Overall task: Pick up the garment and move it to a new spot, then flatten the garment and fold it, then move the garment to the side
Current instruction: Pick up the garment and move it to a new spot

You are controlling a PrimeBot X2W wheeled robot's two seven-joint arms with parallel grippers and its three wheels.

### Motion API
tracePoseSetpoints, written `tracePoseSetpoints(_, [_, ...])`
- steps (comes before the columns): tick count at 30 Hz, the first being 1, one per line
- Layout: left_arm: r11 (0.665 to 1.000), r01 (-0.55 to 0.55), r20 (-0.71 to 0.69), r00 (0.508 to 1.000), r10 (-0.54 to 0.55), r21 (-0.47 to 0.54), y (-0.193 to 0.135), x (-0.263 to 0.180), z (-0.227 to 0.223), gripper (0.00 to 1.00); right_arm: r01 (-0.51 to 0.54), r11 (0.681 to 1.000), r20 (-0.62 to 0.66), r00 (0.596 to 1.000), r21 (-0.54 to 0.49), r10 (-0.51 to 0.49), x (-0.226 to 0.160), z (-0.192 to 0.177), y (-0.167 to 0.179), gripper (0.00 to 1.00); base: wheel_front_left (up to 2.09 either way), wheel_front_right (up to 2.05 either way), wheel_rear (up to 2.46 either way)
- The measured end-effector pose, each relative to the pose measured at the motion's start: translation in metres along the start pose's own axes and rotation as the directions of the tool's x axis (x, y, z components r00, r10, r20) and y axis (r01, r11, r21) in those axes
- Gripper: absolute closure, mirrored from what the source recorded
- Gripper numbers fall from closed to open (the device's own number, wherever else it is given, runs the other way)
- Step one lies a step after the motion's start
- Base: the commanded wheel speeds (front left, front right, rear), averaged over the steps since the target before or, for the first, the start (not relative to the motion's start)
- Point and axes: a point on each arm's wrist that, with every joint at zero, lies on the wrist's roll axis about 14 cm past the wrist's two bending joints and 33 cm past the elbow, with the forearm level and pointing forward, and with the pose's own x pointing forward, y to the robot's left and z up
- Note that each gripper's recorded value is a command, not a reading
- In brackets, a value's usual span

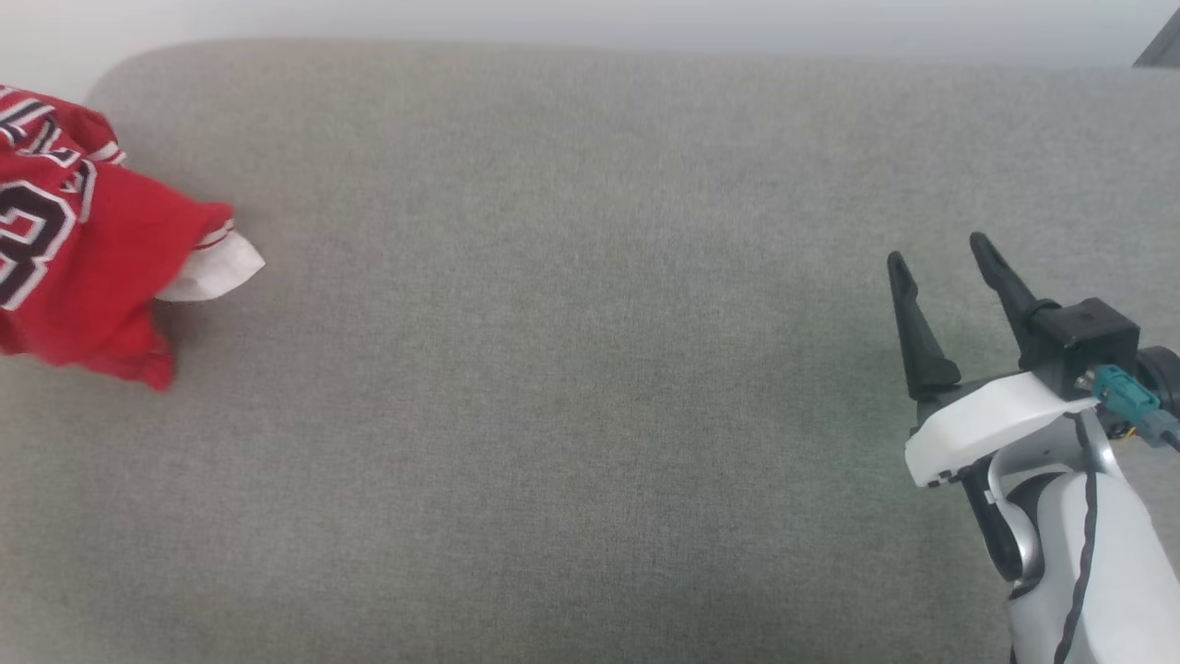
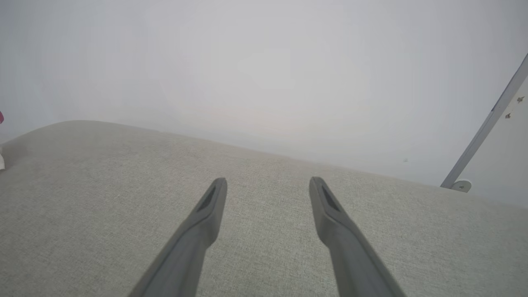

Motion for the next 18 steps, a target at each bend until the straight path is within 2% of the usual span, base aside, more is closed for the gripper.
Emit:
tracePoseSetpoints(5, [0.998, 0.017, 0.087, 0.996, -0.022, 0.058, -0.003, -0.016, 0.053, 1.00, 0.004, 1.000, 0.036, 0.999, -0.001, -0.004, -0.007, 0.016, 0.001, 0.00, 0.00, 0.00, 0.00])
tracePoseSetpoints(10, [0.994, 0.064, 0.129, 0.989, -0.074, 0.084, -0.025, -0.030, 0.085, 1.00, 0.039, 0.999, 0.060, 0.997, -0.006, -0.039, -0.017, 0.026, -0.010, 0.00, 0.00, 0.00, 0.00])
tracePoseSetpoints(18, [0.974, 0.190, 0.158, 0.965, -0.209, 0.127, -0.091, -0.050, 0.110, 1.00, 0.136, 0.991, 0.090, 0.987, -0.016, -0.134, -0.040, 0.038, -0.042, 0.00, 0.00, 0.00, 0.00])
